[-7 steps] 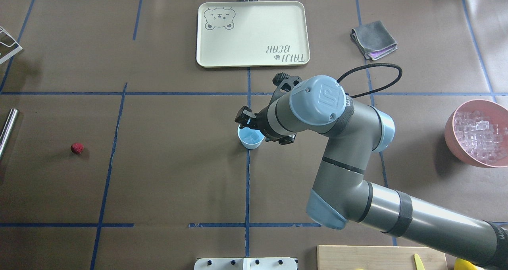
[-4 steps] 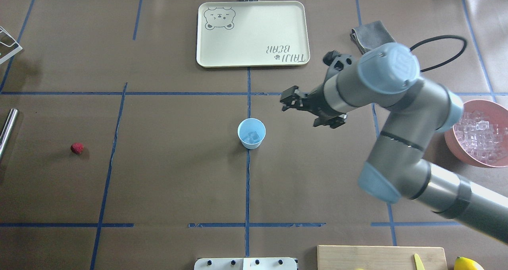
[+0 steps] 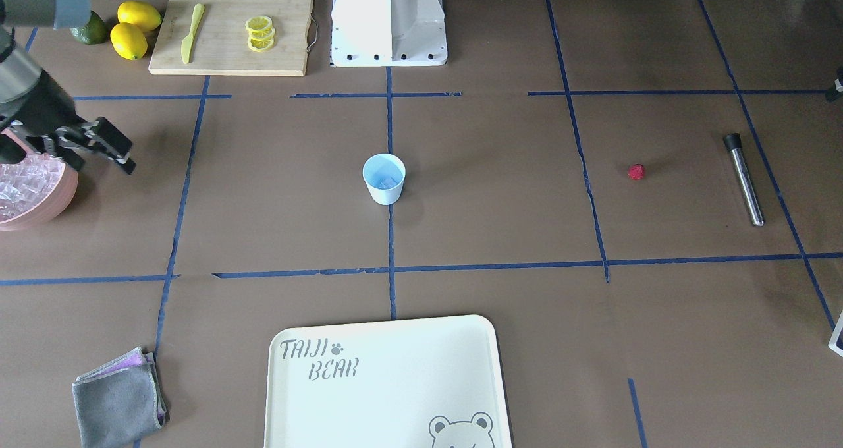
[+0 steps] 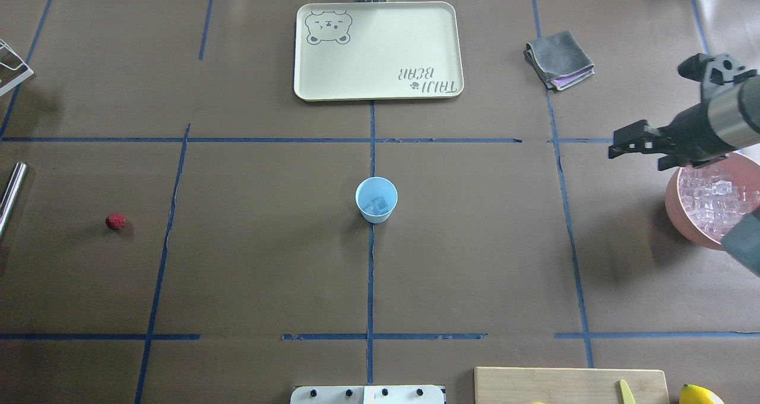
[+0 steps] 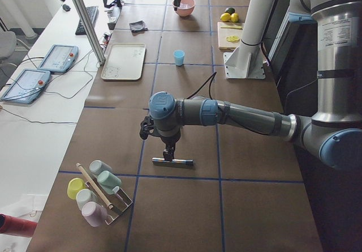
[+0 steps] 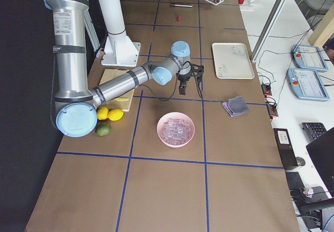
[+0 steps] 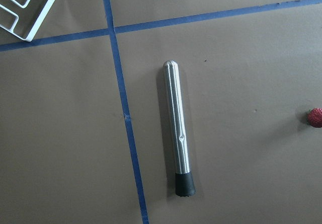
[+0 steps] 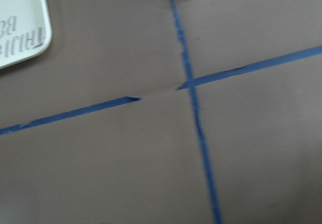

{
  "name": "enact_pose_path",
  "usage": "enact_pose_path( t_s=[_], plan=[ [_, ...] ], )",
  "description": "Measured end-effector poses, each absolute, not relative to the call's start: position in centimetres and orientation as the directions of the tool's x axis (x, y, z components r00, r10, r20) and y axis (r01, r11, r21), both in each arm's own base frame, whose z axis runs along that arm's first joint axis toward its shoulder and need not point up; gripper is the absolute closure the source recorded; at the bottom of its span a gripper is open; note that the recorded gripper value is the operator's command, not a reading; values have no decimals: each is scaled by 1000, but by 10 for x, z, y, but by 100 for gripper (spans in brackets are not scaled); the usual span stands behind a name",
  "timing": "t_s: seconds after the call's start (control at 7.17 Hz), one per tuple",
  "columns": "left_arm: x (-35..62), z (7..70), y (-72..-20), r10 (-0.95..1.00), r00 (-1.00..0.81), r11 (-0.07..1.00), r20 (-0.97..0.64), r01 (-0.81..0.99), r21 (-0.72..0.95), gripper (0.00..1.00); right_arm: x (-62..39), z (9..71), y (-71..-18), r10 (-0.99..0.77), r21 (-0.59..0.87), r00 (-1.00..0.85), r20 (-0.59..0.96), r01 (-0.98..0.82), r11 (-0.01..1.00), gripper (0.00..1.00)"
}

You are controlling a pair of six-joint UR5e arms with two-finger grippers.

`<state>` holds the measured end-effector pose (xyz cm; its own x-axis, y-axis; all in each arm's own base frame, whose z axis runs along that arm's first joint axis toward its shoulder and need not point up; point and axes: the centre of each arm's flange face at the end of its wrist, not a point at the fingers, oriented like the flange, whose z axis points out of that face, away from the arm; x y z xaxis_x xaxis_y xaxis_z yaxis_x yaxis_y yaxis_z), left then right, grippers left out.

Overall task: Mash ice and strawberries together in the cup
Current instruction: 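Return the right gripper over the pink bowl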

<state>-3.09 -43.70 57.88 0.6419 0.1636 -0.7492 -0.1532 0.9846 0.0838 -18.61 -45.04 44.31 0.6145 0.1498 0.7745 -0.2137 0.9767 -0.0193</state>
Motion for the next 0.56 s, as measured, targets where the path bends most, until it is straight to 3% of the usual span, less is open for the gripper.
enact_pose_path(
  t_s=[0.56],
  plan=[
    [-31,579,-437,163,642,985,-749,-152,83,0,-123,562,-443,64,19,733,677,-105,994,0]
  ],
)
